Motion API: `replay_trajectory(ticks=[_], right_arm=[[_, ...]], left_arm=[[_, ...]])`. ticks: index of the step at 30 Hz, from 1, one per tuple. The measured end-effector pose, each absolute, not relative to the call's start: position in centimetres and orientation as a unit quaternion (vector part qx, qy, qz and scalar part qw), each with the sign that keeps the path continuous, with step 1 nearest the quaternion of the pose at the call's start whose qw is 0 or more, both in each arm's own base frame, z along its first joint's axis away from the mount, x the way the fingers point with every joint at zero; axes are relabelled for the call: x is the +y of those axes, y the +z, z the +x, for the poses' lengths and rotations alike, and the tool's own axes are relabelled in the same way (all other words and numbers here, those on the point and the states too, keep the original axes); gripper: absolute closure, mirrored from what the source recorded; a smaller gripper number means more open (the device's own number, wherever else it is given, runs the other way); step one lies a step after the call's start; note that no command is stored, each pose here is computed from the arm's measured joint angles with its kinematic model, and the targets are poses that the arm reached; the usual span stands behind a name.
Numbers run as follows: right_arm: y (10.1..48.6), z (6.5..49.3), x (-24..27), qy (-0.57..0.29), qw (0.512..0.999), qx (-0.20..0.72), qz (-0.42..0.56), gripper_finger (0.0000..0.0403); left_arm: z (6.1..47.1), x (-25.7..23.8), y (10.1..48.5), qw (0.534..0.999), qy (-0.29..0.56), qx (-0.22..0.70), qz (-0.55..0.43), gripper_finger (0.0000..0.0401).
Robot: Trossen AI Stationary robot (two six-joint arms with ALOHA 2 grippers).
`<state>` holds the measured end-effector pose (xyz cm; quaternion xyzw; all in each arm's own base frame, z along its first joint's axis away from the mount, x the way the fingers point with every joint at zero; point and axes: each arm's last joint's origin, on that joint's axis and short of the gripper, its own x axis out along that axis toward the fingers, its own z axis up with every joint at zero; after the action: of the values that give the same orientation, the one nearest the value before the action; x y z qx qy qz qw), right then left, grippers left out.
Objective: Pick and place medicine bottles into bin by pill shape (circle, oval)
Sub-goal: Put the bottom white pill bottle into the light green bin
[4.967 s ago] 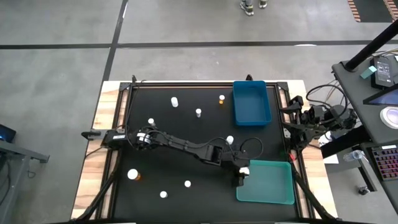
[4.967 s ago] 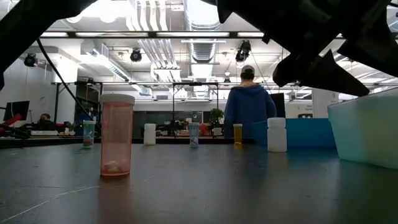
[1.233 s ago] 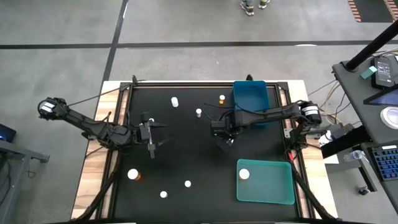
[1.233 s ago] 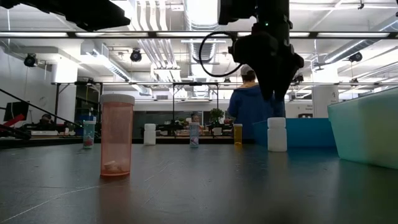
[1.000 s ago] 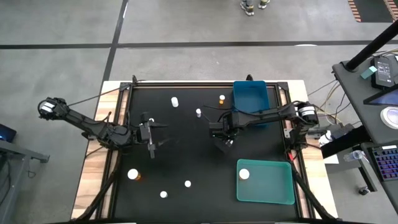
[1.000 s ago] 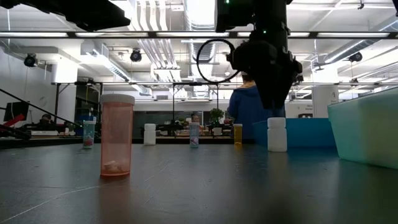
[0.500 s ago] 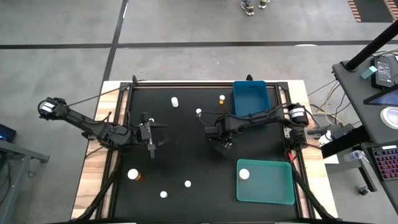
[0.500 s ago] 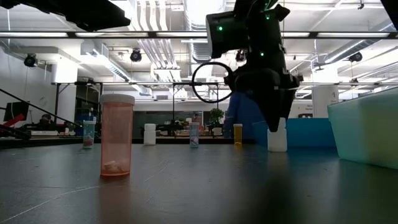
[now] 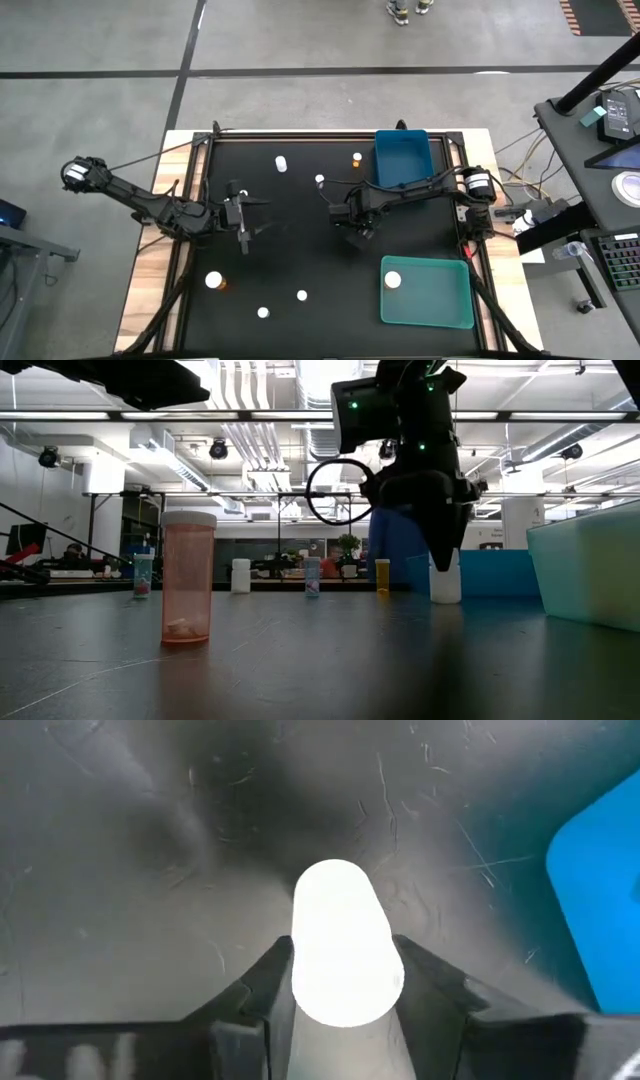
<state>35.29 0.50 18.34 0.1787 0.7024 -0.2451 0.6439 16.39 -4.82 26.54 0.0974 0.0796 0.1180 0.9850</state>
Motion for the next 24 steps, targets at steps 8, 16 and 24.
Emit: replay_trajectory(ticks=[8, 16, 24], right_arm=[[21.8, 35.5, 2.7, -0.133, 0.738, 0.645, 0.147, 0.0257], [29.0, 35.9, 7.0, 0.085, 0.882, 0.442, 0.138, 0.0267], [35.9, 35.0, 9.1, 0.234, 0.942, 0.215, 0.105, 0.0264]], left_arm=[[16.4, -4.8, 26.6, 0.985, 0.118, 0.076, 0.095, 0.0147], [16.4, -4.8, 26.6, 0.986, 0.118, 0.076, 0.095, 0.0147], [16.4, -4.8, 26.7, 0.986, 0.119, 0.073, 0.093, 0.0147]])
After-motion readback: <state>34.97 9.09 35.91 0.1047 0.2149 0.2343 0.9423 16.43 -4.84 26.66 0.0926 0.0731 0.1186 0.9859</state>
